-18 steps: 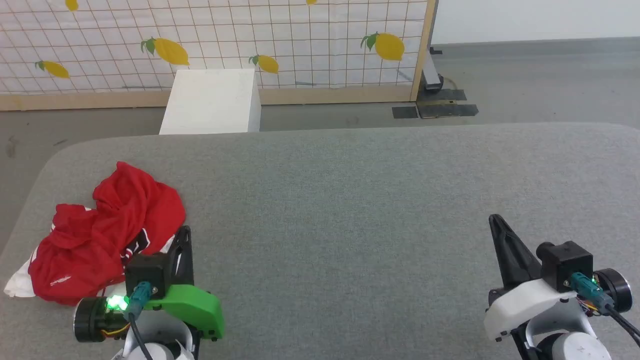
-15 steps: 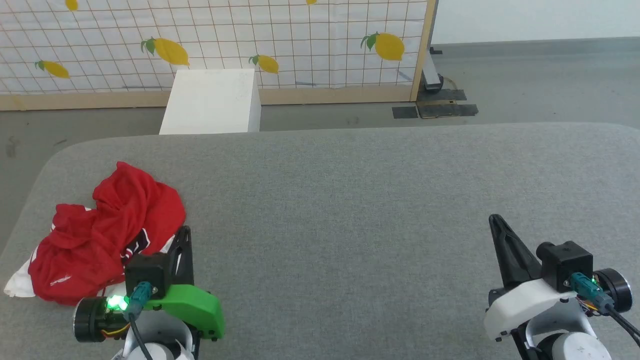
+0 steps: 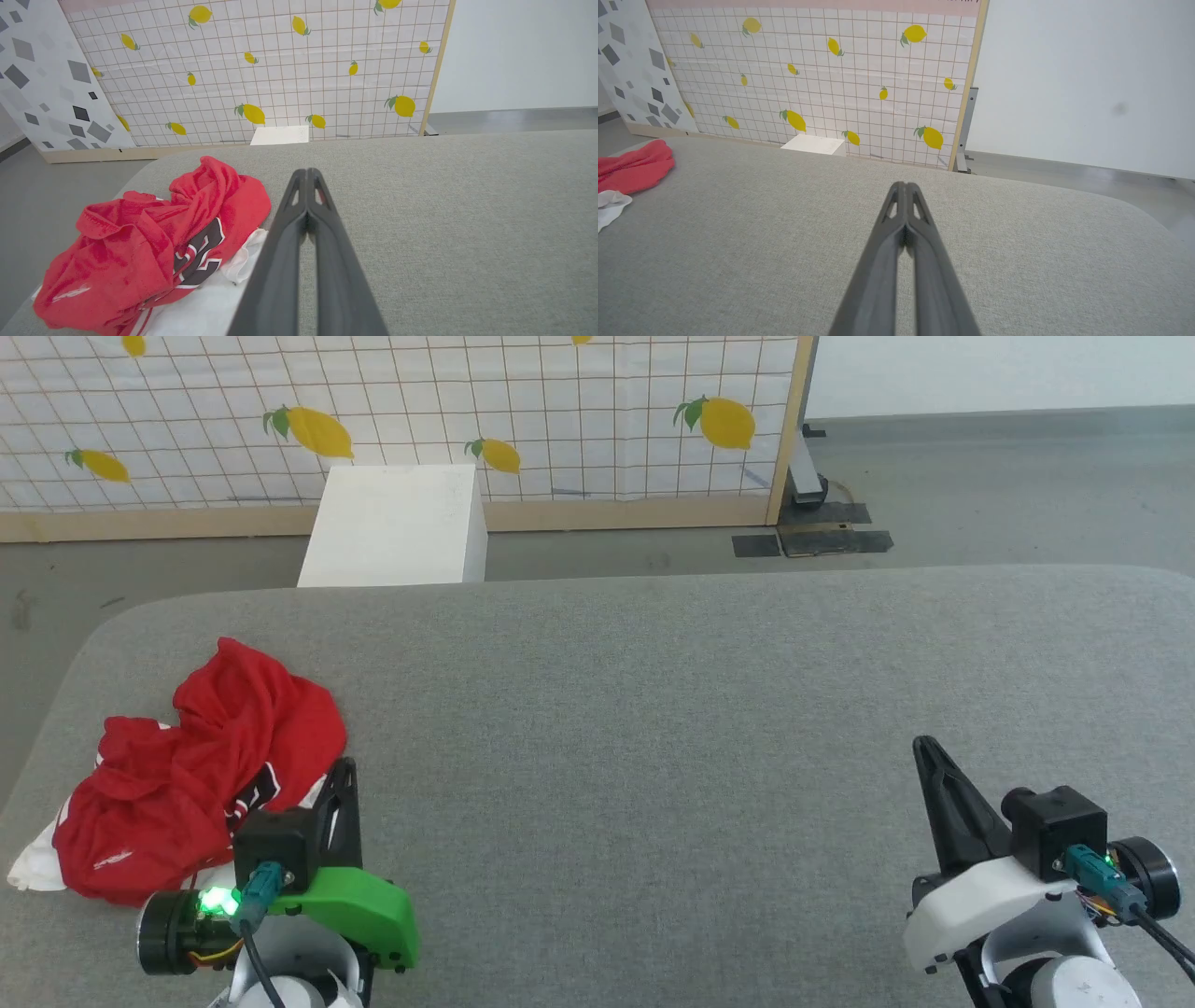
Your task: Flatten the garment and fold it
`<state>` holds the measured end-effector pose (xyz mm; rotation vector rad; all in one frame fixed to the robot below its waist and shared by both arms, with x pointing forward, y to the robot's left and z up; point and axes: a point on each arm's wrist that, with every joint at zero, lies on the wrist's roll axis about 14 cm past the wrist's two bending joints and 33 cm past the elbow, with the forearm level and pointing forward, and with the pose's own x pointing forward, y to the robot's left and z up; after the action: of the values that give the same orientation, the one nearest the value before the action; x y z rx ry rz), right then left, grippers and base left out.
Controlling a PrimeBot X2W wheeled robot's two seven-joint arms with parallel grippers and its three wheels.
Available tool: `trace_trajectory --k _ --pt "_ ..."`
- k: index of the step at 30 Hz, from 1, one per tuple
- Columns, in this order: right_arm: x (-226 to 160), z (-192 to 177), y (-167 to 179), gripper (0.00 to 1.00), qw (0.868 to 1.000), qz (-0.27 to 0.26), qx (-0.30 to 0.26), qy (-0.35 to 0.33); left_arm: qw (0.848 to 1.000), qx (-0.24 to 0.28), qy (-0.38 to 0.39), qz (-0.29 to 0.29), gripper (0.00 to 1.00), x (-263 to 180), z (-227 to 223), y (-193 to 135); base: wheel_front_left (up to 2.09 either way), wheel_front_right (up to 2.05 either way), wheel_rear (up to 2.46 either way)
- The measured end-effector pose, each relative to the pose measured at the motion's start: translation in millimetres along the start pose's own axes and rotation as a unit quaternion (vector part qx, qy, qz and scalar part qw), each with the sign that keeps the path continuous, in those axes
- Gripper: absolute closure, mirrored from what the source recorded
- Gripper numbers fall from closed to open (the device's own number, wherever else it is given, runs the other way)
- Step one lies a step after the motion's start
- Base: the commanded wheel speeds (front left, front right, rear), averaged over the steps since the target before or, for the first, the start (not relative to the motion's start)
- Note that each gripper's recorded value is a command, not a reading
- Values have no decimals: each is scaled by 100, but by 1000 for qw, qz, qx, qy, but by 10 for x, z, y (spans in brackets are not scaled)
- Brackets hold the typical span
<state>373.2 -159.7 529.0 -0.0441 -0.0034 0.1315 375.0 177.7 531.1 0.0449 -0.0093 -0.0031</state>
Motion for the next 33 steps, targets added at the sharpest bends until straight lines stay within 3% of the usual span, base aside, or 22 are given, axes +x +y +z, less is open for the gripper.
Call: trace_trajectory --k 4,5,6,7,8,33 --pt "0 0 1 100 1000 0 0 0 1000 0 0 0 100 0 0 1 0 0 0" --pt "0 0 1 0 1000 0 0 0 1000 0 0 0 0 0 0 1 0 0 0" --pt "0 -1 0 0 1000 0 0 0 1000 0 0 0 0 0 0 -2 0 0 0" --pt "0 -2 -1 100 1000 0 0 0 1000 -1 0 -1 100 1 0 -4 0 0 0" --pt "0 -2 -1 0 1000 0 0 0 1000 -1 0 -1 0 0 0 -7 0 0 0" --pt "19 -100 8 0 1000 1 30 2 1000 -21 -7 -4 0 -30 -22 -51 0 0 0"
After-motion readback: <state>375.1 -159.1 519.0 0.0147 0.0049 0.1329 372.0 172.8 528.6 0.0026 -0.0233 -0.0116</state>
